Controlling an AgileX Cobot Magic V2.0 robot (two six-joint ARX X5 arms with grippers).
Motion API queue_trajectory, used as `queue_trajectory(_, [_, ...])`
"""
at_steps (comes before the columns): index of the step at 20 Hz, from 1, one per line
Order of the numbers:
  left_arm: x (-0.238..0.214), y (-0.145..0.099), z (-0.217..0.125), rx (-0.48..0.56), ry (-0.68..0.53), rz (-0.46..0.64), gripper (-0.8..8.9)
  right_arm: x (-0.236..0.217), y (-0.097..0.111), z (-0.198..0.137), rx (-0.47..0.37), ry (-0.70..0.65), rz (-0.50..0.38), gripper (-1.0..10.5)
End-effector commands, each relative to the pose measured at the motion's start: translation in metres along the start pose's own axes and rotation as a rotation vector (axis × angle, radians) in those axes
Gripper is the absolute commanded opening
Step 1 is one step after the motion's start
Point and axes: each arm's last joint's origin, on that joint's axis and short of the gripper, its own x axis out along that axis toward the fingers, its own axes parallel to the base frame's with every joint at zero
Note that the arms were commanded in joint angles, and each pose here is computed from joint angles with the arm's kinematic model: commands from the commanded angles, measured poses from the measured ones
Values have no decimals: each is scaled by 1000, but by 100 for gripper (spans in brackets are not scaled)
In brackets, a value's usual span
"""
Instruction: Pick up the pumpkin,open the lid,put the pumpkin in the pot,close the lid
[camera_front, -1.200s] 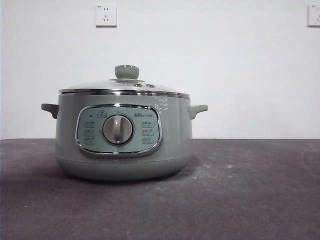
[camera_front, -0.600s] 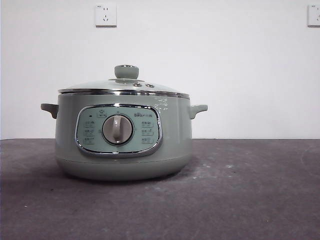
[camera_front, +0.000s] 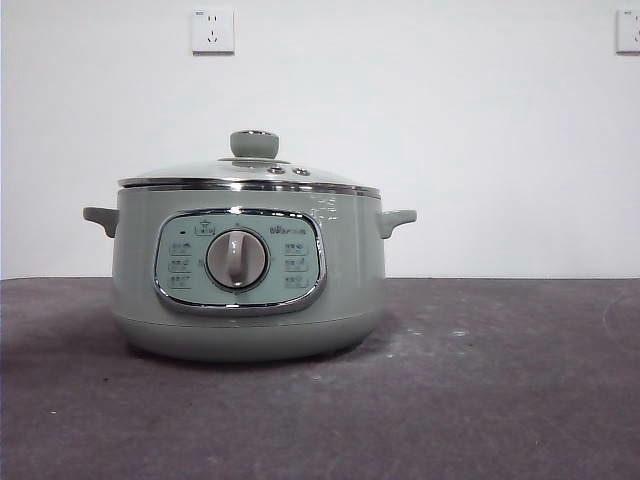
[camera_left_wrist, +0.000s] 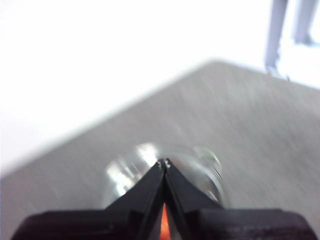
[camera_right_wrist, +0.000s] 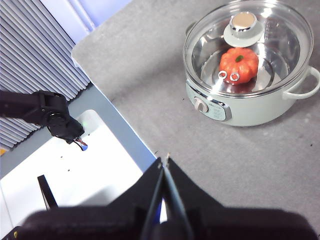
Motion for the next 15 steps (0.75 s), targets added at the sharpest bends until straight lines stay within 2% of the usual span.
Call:
queue_trajectory(1, [-9,3,-23,46,-115,112,-3,-6,2,-5,-4,-3,2,1])
queue_trajectory(3, [-17,2,-54,90,-198,215,-3,-12,4,-8,-9,-19,2,1])
queue_trajectory(5, [-19,-2,-91,102,-221,327,-3,-17,5,-11,-14,-35,3,1])
queue_trajectory(9, [-16,-13,-164,61,-149,456,-3,-26,8,-17,-24,-65,4,1])
queue_trajectory(15, [-10,-27,-245,19,-74,502,-3,-37,11,-23,-34,-97,5,1])
